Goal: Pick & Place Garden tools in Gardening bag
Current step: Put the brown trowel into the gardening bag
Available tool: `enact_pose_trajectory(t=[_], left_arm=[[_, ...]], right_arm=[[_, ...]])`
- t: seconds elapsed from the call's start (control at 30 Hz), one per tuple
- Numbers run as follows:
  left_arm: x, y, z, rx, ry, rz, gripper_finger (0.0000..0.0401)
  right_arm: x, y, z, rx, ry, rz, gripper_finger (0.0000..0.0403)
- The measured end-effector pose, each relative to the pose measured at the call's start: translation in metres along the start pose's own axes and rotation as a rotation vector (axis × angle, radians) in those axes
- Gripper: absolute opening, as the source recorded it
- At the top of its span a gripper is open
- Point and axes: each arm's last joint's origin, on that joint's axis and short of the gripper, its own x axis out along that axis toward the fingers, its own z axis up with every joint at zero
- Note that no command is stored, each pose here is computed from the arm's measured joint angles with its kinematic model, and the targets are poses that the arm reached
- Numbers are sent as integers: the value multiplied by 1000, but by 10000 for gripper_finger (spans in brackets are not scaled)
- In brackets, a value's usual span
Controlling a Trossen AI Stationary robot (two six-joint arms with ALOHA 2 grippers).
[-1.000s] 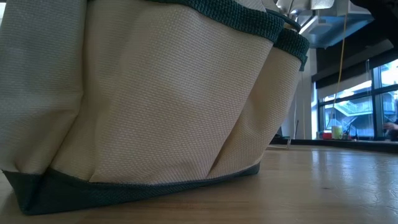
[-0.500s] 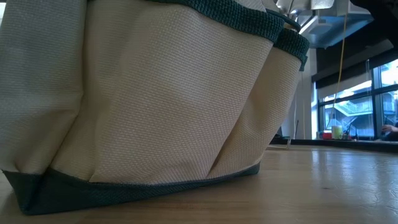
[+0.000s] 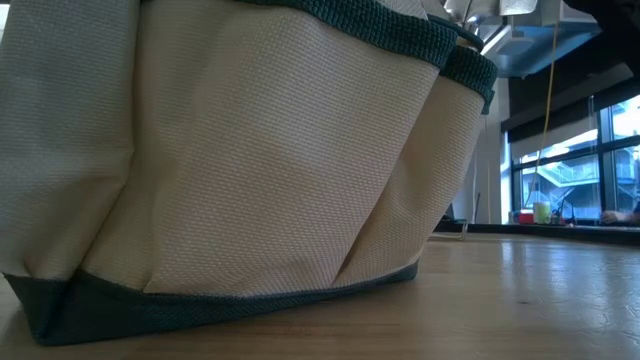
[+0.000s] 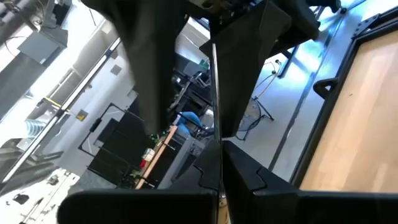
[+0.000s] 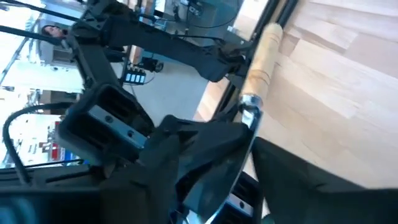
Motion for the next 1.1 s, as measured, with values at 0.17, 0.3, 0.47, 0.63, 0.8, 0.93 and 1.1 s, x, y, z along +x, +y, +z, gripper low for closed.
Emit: enact_pose_trajectory(t=[0.17,0.3,0.47,0.63,0.8,0.93,1.1], left_arm=[[-9,-1,1,-59,-5,-1,1],[-18,1,3,-171,14,25,0],[-34,15,10,-453,-2,13,0],[-50,27,14,-708,-32,-36,0],[-69,23,16,-930,-56,-104,1],[-86,7,17,-1033,-72,-164,1],[-105,-26,20,-1238,-69,-224,1]], right_arm=[[-11,9,0,-64,5,79,270],[-39,27,-1,-177,-54,178,289],[-82,44,-10,-330,-105,251,287],[-117,51,-32,-466,-80,231,284],[-122,42,-57,-495,18,77,284],[-119,40,-83,-558,133,23,284],[-117,46,-114,-625,204,11,283]])
